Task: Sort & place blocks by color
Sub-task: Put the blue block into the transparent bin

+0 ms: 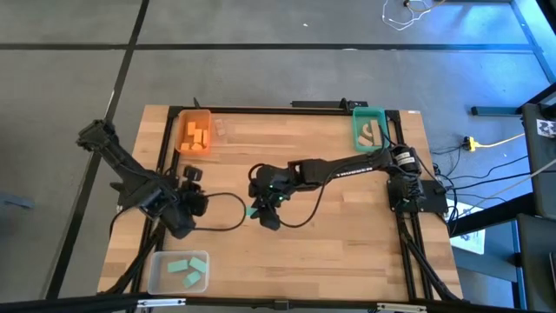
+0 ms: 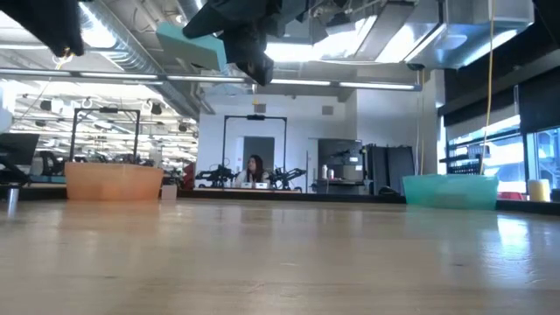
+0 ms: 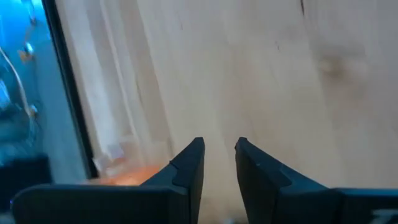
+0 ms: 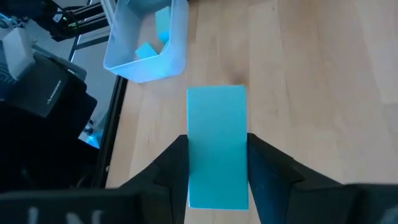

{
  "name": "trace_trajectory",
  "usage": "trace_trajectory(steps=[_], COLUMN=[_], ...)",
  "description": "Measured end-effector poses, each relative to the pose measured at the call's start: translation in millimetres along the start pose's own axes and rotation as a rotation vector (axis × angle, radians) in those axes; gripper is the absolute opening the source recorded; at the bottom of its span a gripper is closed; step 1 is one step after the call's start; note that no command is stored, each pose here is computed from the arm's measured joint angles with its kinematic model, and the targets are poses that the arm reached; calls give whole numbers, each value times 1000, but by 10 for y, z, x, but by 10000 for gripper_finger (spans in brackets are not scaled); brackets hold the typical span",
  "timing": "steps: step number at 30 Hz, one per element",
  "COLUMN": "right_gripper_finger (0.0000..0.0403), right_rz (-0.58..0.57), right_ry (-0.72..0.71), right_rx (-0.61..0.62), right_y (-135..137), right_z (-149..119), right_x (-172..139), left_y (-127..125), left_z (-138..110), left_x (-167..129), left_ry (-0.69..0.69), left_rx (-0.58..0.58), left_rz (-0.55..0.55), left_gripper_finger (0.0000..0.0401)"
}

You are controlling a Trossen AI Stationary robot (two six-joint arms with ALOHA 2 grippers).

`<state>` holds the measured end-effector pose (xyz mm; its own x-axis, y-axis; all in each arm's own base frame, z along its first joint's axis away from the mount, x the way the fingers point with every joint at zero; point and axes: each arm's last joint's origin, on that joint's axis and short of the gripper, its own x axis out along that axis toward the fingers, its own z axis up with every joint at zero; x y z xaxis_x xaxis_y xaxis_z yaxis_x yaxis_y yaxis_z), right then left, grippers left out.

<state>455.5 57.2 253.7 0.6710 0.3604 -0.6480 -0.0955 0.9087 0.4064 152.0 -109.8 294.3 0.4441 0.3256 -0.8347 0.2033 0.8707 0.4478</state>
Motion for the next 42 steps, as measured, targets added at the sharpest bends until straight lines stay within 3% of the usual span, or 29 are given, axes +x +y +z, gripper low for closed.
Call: trace_trajectory(steps=[6, 12, 21, 28, 42], right_gripper_finger=[128, 128, 128, 128, 128], right_rz=[34, 95, 170, 171, 178], right_ry=[-30, -52, -86, -96, -140], right_rx=[13, -18, -50, -71, -84], right_y=[-115, -141, -111, -119, -120], right_z=[70, 115, 162, 173, 219], right_x=[-44, -64, -73, -78, -90], left_y=[56, 58, 40, 29, 16], left_z=[107, 265, 447, 485, 537], left_x=[41, 23, -36, -52, -74], left_ry=[-69, -210, -369, -404, -461], left_rx=[171, 207, 296, 391, 467], left_rz=[39, 122, 154, 143, 117], left_gripper_finger=[82, 81, 81, 81, 81])
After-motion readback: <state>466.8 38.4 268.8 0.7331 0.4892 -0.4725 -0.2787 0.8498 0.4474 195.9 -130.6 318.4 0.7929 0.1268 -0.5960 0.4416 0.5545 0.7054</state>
